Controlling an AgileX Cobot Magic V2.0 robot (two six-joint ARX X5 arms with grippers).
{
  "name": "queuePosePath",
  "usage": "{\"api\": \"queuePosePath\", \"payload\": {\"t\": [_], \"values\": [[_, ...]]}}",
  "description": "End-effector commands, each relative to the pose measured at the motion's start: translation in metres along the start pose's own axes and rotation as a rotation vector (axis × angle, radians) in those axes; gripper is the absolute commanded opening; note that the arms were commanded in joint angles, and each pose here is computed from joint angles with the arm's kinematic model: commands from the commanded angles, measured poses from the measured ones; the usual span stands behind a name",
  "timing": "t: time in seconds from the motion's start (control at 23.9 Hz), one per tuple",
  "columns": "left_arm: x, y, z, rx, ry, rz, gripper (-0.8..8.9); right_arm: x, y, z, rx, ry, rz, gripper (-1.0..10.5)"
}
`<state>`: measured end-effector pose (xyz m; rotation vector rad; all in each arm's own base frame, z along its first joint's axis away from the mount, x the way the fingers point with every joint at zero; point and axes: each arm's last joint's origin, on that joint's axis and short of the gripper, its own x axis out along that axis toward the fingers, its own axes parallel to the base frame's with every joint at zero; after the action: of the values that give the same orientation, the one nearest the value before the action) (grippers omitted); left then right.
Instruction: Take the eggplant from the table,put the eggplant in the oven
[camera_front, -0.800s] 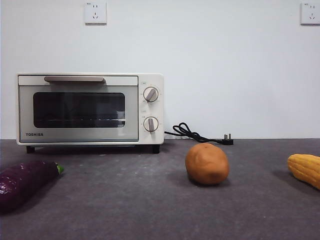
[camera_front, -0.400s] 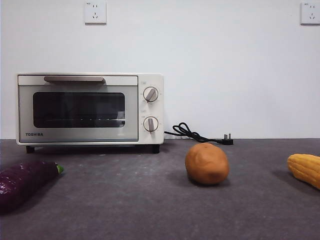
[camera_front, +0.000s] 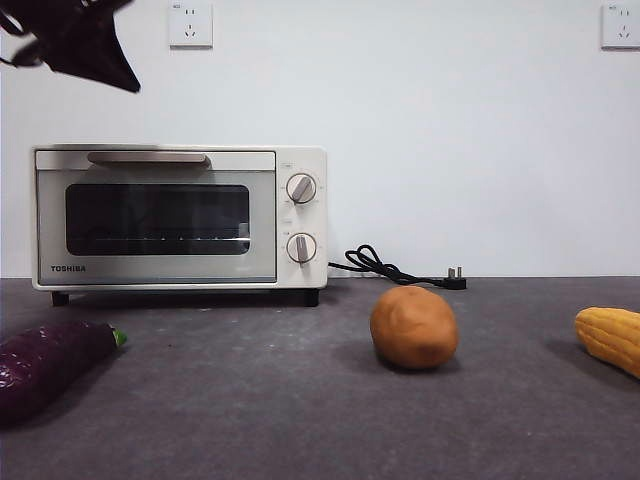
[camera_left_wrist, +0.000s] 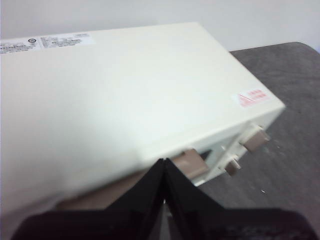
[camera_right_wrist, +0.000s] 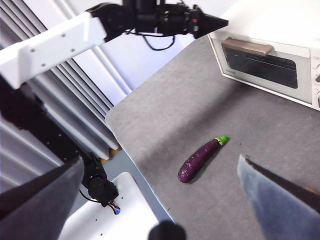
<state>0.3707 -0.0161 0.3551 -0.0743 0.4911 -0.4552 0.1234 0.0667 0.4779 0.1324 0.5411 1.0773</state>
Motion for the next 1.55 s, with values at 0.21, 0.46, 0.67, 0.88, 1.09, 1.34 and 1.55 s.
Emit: {"api": "queuePosePath", "payload": {"t": [0.21,0.46,0.67,0.88,1.09,1.34,1.55], "values": [[0.027,0.012,-0.002,0.008,0.032,-0.002,-0.06,0.001,-0.001,0.001,-0.017,-0.002,-0.035,6.0],[0.043,0.018,-0.015,0.037,0.102,0.02,-0.06,0.007,-0.007,0.003,-0.001,0.014,-0.045,6.0],[0.047,0.02,-0.019,0.073,0.129,0.061,-0.06,0.013,-0.013,0.004,0.015,0.032,-0.045,6.0],[0.05,0.022,-0.02,0.095,0.133,0.098,-0.06,0.017,-0.017,0.005,0.028,0.047,-0.041,6.0],[0.054,0.024,-0.025,0.092,0.168,0.099,-0.06,0.018,-0.017,0.004,0.033,0.052,-0.041,6.0],[0.06,0.021,-0.036,0.066,0.254,0.078,-0.06,0.018,-0.017,0.004,0.038,0.059,-0.042,6.0],[0.062,0.012,-0.041,0.058,0.305,0.054,-0.06,0.018,-0.017,0.004,0.022,0.059,-0.042,6.0]]}}
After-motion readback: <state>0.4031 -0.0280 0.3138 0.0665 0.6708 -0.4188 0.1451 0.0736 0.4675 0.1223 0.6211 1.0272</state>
